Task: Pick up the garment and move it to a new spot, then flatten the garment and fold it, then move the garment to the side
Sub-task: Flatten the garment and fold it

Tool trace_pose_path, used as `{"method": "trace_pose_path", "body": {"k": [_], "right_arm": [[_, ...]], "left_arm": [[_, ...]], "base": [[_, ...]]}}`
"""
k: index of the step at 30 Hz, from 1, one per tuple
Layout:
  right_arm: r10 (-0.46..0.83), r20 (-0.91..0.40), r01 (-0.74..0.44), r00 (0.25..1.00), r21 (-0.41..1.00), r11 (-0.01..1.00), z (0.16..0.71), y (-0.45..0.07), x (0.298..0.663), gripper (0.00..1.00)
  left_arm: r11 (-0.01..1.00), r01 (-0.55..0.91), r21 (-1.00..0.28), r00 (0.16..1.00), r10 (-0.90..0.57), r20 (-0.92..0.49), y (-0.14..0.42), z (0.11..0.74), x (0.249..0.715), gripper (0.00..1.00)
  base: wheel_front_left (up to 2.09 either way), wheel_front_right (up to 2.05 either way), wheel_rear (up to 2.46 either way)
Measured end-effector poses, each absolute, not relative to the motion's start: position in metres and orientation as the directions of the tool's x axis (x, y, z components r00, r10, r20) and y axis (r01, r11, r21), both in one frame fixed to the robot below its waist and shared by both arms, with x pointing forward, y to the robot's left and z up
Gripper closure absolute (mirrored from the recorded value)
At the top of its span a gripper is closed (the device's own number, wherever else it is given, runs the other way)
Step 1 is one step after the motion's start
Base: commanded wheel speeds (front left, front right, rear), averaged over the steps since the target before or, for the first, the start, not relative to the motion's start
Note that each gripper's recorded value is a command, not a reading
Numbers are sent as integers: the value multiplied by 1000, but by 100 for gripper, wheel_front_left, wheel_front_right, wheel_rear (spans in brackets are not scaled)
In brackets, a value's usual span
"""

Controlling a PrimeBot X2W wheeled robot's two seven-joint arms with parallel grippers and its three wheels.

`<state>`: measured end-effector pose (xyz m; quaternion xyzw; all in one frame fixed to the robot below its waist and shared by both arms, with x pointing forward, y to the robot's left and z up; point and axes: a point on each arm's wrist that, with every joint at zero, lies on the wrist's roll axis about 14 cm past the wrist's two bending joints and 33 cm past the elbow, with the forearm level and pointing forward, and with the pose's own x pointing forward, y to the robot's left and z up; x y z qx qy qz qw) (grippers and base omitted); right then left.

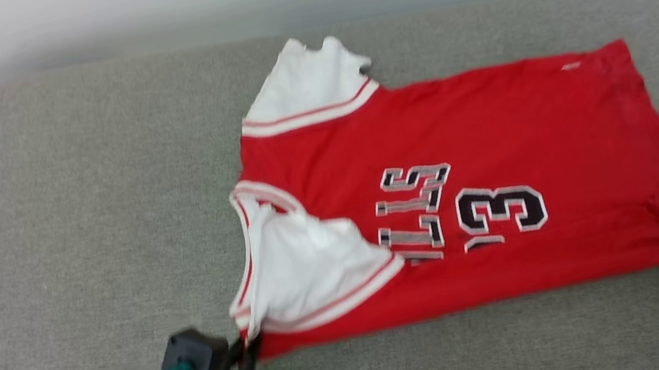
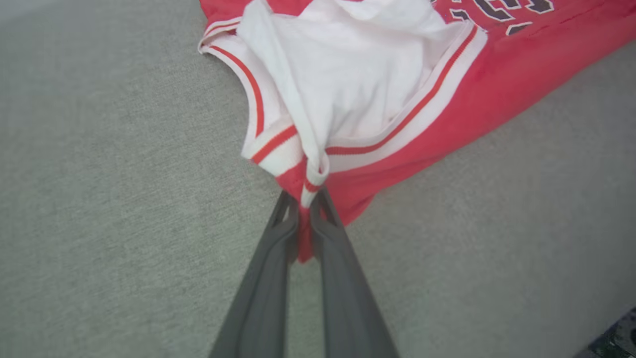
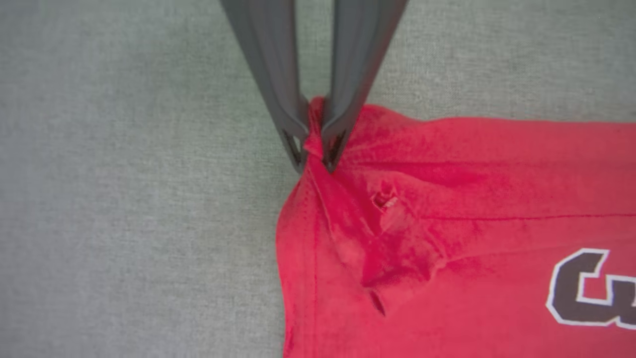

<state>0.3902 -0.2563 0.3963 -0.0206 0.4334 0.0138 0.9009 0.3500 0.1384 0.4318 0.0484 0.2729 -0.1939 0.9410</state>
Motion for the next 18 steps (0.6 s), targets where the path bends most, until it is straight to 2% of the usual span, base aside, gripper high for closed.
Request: {"method": "trace_pose_path", "body": {"k": [5,13,18], "right_arm": [[-3,-783,-36,622,-32,999,410,-262,359,100],[-49,-849,33,527,-37,999,396,-277,304,100],[-55,-866,55,497,-31,998,385,-276,292,100]], "left_arm": [[916,398,-50,727,-348,-592,141,421,314,100],[909,395,-133,647,-378,-663,135,398,280,100],[900,401,-173,609,-402,-684,127,382,271,100]], "base": [[0,0,0],[0,0,0],[0,0,0]]}}
